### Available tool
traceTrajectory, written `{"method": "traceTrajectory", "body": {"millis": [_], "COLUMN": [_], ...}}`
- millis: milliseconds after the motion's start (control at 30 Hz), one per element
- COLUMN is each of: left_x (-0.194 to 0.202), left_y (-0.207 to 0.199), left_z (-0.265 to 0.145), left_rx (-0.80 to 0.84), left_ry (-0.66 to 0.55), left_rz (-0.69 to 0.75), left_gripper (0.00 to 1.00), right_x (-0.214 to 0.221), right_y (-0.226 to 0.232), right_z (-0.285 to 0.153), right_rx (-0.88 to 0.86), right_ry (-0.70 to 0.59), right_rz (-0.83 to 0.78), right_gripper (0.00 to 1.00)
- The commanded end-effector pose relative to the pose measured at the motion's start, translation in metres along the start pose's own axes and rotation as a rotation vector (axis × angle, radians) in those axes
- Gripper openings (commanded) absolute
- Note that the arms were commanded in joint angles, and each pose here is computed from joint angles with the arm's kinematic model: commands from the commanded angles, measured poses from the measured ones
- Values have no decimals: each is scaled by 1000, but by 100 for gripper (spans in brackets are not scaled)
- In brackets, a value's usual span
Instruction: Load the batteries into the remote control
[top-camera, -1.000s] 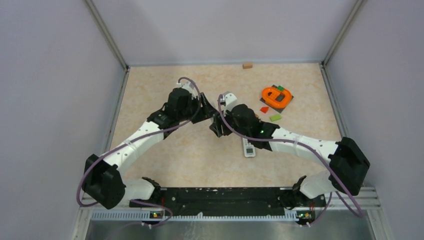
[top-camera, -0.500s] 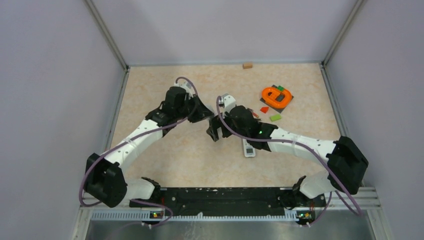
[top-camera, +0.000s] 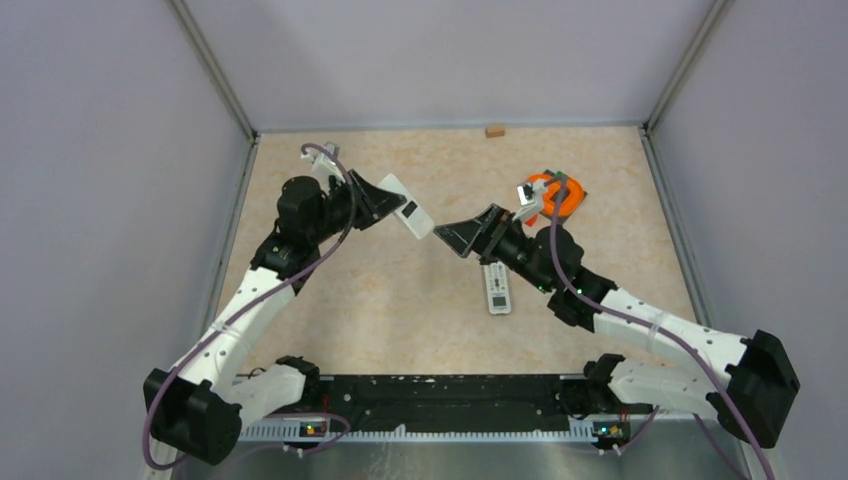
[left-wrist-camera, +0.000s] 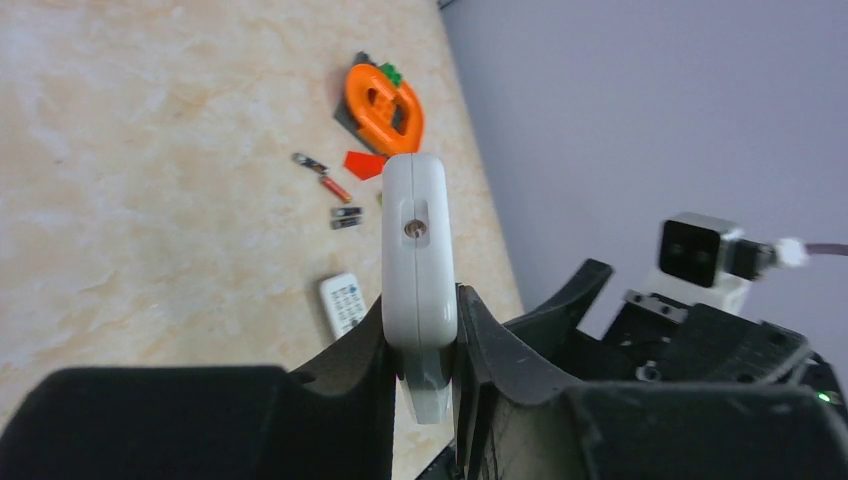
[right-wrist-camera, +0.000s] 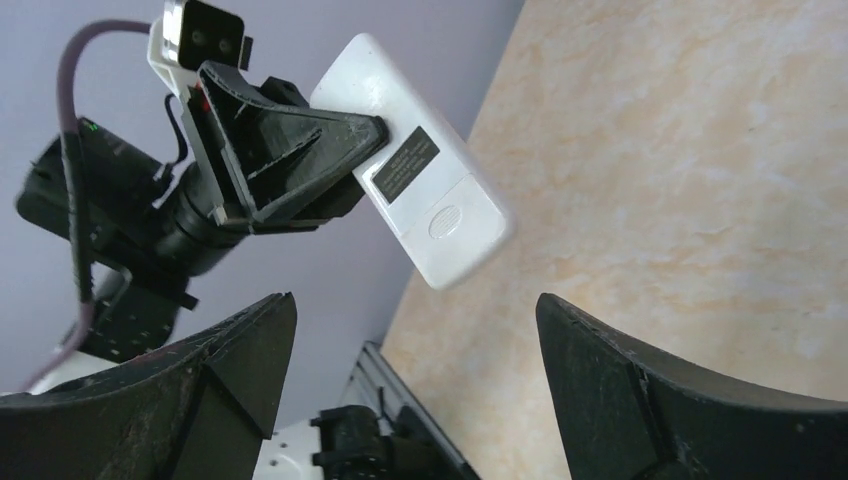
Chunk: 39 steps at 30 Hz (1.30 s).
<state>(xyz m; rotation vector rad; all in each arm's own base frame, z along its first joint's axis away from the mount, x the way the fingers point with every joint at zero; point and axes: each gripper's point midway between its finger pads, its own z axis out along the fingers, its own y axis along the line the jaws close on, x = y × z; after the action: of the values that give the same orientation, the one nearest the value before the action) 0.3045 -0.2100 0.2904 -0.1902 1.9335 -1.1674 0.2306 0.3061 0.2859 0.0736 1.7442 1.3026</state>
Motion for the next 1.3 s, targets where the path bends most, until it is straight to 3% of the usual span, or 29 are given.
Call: {"method": "traceTrajectory", "body": {"millis": [0, 233, 467, 800, 933, 1033, 1267], "left_x": [-17, -20, -22, -18, -20, -25, -34], "left_y": [-47, -68, -85, -96, -99, -102, -116], "left_z": [-13, -26, -37, -40, -42, -43, -40], "left_rx": [209, 298, 366, 431, 446, 450, 467], "left_ry": [-74, -85, -82, -41, -50, -69, -23], "left_rz": [-36, -113, -171, -208, -206, -220, -248], "left_gripper": [0, 0, 0, 0, 0, 0, 0], "right_x": [-25, -27, -27, -27, -24, -18, -11], "right_y": [40, 58, 57, 58, 51, 45, 37], "right_z": [10, 21, 25, 28, 27, 22, 3], "right_rx": [-135, -232, -261, -272, -258, -270, -356], "right_ry": [-83, -79, -95, -96, -93, -79, -55], "right_rz": [235, 328, 368, 371, 375, 343, 171], "right_gripper": [91, 80, 57, 52, 39, 31, 25]}}
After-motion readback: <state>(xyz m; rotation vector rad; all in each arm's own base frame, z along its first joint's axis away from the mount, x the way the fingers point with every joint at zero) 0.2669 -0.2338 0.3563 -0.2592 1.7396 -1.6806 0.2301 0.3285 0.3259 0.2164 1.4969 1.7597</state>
